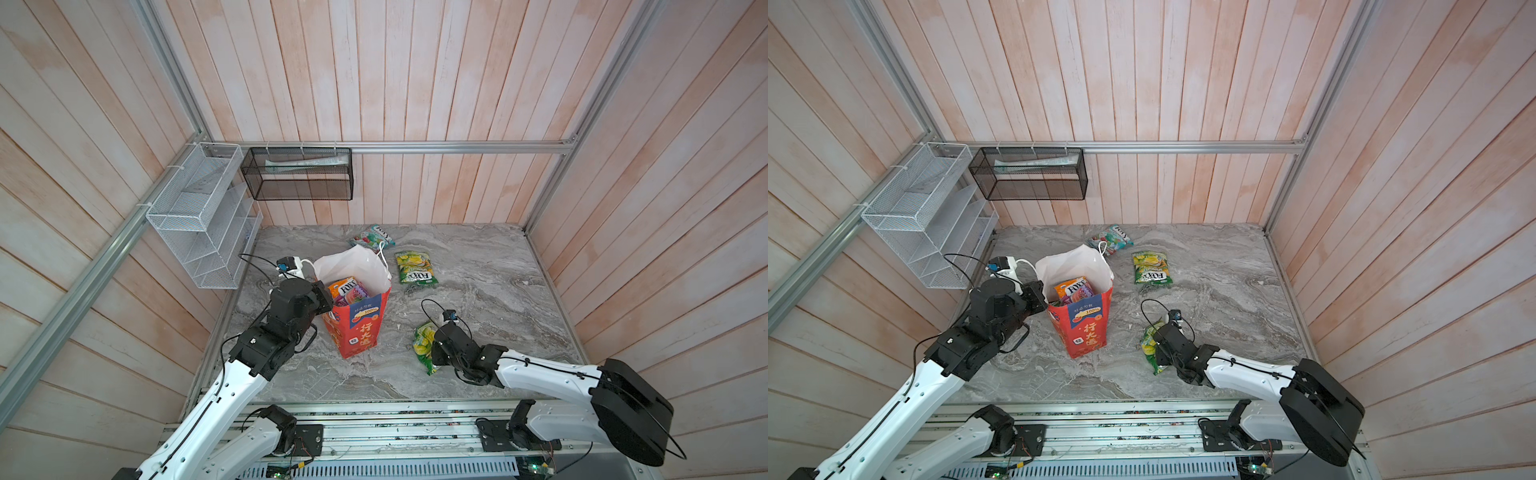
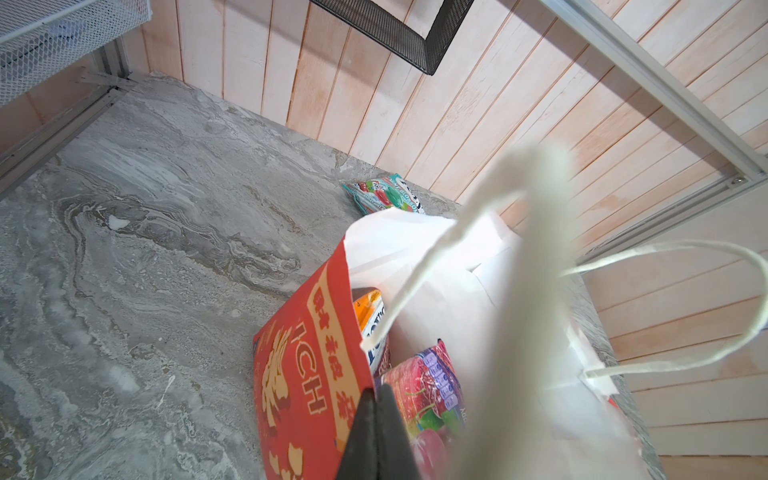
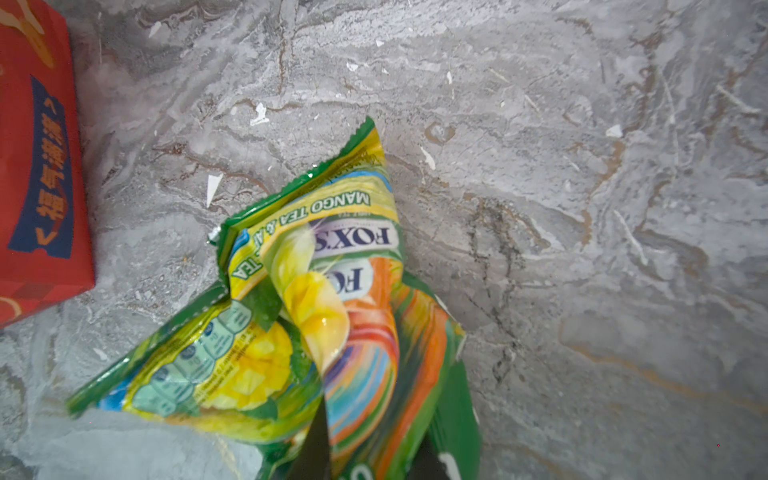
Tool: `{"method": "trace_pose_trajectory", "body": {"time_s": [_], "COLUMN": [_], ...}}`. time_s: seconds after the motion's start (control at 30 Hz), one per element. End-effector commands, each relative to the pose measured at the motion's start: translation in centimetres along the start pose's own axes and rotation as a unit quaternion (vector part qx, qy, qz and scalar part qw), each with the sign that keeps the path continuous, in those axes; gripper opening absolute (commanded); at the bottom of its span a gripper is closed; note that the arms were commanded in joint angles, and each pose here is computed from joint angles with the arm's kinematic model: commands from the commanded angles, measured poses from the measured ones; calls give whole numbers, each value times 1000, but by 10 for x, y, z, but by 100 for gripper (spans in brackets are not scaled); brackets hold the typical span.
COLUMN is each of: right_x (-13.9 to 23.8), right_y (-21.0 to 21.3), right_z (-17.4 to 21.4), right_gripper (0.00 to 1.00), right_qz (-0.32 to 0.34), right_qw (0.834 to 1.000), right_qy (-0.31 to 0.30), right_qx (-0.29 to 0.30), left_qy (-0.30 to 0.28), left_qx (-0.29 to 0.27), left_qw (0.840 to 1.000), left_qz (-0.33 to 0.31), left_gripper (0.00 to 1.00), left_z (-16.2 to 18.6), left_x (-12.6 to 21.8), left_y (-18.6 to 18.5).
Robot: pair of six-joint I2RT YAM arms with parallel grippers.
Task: Place the snacks into the paper bag
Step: 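Grasp the green Mango Tea packet with the right gripper and lift it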
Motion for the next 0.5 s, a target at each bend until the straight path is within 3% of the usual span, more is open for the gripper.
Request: {"method": "trace_pose_trajectory", "body": {"time_s": [0.0,0.47], "right_x": [4,29], "right_y": [-6,5], "right_z": [10,-2], "right_gripper": [15,14], "right_qz": [2,-65], "right_qw": [1000,998], "right_qy": [16,-22], "right_qx": [13,3], "left_qy": [-13,-4], "left_qx": [3,4], "left_qw": [1000,999], "left_qz": [26,39], "left_gripper": [0,0], "left_z": [-7,-6], "left_x": [4,3], "left_y": [-8,-13]}}
Point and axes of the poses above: each gripper's point midway between its finger pads, its own x axis back along the fingers, its own y axis along the line the jaws close on, z = x × y, the point moved 3 cm from there along x, back along the fingers, and after that the axes turned 1 degree about -x, right-handed, at the moved point
